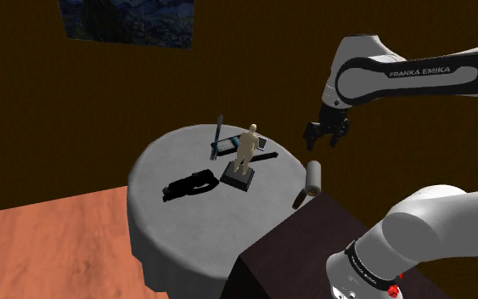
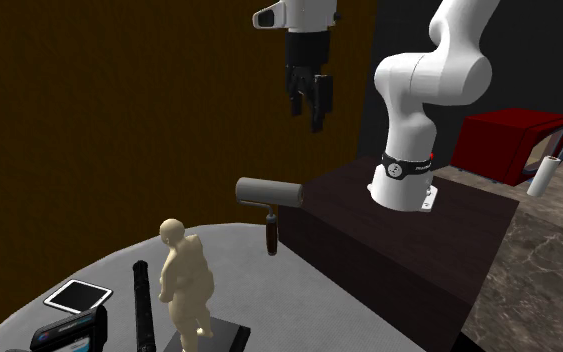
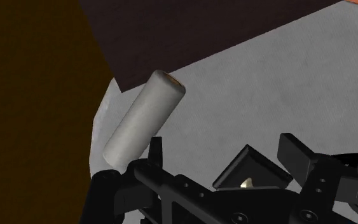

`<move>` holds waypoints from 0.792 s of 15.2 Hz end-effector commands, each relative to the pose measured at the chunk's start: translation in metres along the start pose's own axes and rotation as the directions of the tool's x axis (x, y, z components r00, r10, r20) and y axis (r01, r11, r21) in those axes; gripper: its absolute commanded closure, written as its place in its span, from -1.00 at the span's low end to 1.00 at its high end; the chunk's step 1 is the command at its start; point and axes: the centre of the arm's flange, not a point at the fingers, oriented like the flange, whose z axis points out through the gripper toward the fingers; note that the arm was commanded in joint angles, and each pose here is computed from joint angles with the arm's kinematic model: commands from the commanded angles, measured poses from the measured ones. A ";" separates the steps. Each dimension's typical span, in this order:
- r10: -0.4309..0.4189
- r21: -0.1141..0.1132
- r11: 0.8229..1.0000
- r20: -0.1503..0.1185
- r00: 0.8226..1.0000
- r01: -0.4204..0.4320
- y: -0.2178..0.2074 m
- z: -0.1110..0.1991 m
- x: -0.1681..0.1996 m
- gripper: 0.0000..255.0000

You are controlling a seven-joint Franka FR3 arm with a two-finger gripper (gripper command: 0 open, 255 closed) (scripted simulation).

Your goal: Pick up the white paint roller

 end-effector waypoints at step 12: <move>0.333 -0.055 0.942 0.019 0.943 -0.332 0.060 0.151 0.054 -1.00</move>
